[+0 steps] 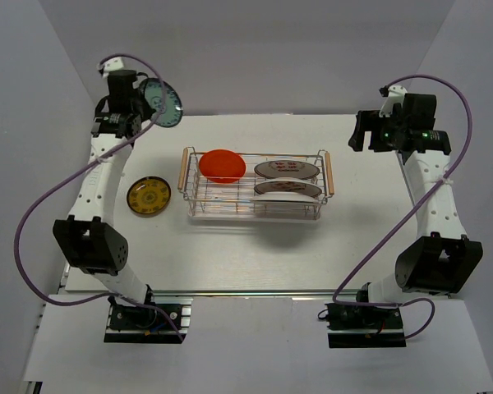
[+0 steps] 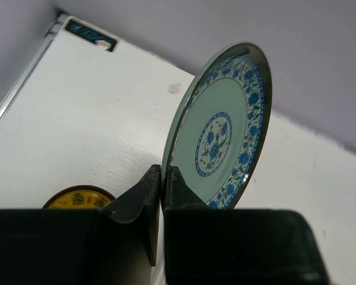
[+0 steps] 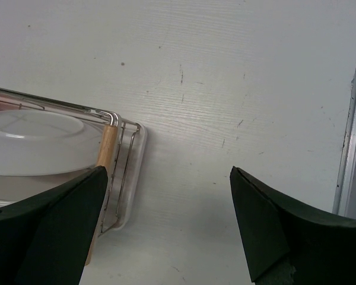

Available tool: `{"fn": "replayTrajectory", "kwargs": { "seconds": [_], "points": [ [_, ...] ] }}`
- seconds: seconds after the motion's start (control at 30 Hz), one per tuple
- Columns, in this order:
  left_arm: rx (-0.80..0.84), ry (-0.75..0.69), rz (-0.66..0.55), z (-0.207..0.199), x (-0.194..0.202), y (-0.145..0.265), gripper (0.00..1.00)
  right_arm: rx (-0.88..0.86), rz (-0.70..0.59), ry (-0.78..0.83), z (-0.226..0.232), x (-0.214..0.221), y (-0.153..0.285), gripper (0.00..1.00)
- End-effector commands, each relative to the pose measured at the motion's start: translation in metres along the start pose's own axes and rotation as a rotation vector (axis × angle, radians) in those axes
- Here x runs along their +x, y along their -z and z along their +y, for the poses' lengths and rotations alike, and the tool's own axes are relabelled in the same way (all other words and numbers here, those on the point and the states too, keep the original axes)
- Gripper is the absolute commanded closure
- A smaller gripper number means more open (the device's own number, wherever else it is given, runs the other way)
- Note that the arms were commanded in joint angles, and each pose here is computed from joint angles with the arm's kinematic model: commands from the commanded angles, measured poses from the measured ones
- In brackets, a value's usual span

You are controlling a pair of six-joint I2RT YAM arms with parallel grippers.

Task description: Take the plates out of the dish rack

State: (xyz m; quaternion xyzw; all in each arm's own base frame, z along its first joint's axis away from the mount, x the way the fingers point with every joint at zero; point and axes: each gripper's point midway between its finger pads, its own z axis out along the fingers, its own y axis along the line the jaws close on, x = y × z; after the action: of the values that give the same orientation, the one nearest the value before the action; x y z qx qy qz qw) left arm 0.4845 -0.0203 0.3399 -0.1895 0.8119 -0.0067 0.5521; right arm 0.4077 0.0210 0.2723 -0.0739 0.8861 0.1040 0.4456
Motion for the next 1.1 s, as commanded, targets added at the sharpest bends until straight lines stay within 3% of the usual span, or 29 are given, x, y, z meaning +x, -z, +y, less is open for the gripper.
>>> {"fn": "replayTrajectory", "kwargs": {
  "seconds": [0.0,0.17,0.4,1.0,1.07],
  "points": [
    [-0.165,0.251,0.033,0.062,0.015,-0.014,1.0,0.002,-0.077,0.005,0.002,-0.017,0.013,0.11],
    [-0.243,0.392,0.052,0.108,0.047,-0.011,1.0,-0.002,-0.068,0.0,0.003,-0.014,0.01,0.11],
    [-0.376,0.487,0.161,0.156,0.127,0.001,1.0,0.021,-0.036,-0.02,-0.004,-0.005,0.002,0.11],
    [-0.478,0.525,0.261,0.182,0.197,0.012,1.0,0.045,-0.004,-0.038,-0.01,0.001,-0.006,0.11],
    [-0.495,0.527,0.257,0.188,0.199,0.012,0.95,0.045,-0.002,-0.038,-0.01,0.002,-0.006,0.11]
  ]
}}
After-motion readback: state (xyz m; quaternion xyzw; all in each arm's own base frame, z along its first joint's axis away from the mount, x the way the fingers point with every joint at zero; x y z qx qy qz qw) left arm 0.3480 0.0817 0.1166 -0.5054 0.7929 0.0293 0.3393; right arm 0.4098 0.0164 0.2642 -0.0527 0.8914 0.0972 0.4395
